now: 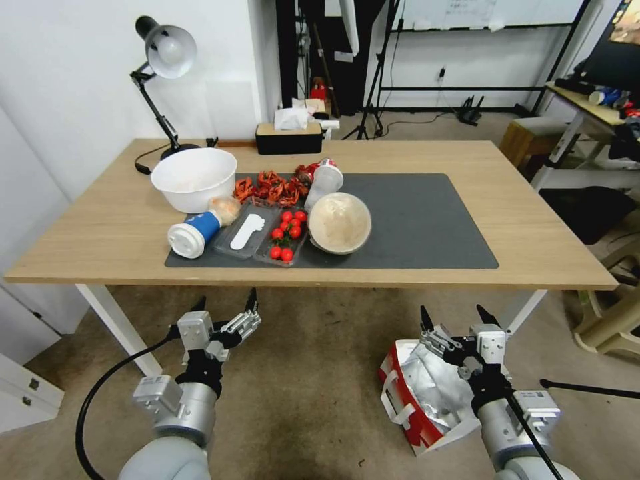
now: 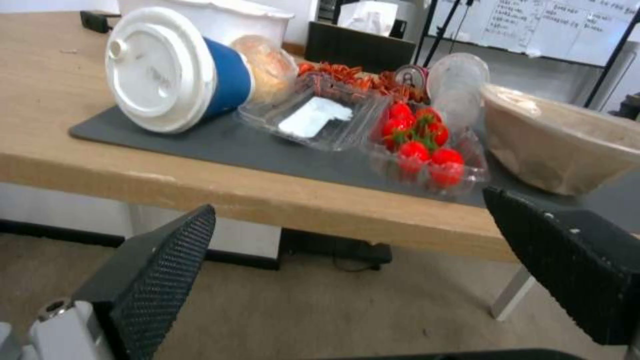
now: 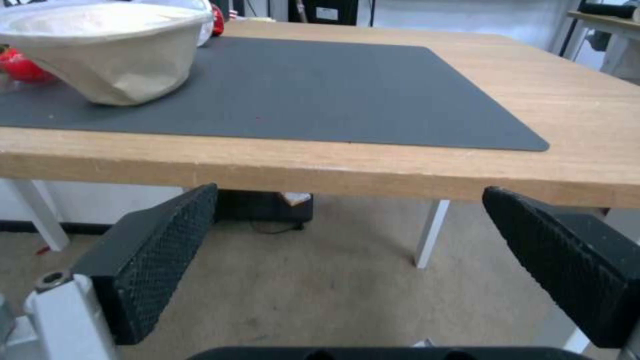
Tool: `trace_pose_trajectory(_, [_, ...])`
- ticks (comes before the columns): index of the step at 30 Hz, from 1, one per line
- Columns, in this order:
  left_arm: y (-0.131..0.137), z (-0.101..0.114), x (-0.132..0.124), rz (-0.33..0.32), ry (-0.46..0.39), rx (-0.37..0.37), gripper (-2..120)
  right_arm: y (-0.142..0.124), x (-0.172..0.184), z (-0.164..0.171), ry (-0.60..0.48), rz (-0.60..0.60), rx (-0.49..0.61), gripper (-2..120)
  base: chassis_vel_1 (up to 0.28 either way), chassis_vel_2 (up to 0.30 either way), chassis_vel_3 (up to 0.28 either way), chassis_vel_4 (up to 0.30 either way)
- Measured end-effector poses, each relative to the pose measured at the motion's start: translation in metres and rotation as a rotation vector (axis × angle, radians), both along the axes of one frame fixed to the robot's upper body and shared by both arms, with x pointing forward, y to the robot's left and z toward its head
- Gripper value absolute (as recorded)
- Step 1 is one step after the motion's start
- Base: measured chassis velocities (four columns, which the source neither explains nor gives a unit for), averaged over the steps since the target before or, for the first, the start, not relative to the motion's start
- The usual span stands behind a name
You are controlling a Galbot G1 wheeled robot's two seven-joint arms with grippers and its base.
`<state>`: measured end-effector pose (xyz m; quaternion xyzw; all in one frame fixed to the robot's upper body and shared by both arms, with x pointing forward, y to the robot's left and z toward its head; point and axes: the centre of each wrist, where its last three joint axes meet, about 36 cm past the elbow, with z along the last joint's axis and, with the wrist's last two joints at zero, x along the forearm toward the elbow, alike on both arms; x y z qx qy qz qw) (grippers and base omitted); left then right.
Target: Pick up the food delivery bag from the floor and place it on the table.
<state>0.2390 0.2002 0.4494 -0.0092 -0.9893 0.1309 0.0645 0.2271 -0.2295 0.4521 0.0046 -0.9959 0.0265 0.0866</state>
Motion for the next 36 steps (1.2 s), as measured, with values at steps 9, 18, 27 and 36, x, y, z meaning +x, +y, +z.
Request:
trace_pose_trajectory(9, [0.0044, 0.002, -0.0016, 0.008, -0.006, 0.011, 100, -0.0003, 0.0017, -0.0024, 0.004, -0.001, -0.005, 100, 0.0, 0.0, 0.0, 0.0])
trace_pose_trajectory(18, [-0.0004, -0.0012, -0.0041, 0.006, -0.001, 0.007, 100, -0.0067, 0.0011, 0.0003, 0.0, -0.015, -0.004, 100, 0.0, 0.0, 0.0, 0.0])
trace_pose_trajectory(27, [0.0007, -0.004, -0.0024, 0.002, -0.001, 0.015, 100, -0.0086, 0.0015, -0.0004, 0.003, -0.013, -0.001, 100, 0.0, 0.0, 0.0, 0.0])
trace_pose_trajectory(36, [0.0016, -0.0043, -0.0019, 0.001, -0.002, 0.016, 100, -0.0075, 0.0028, -0.0029, 0.007, -0.005, 0.006, 100, 0.0, 0.0, 0.0, 0.0])
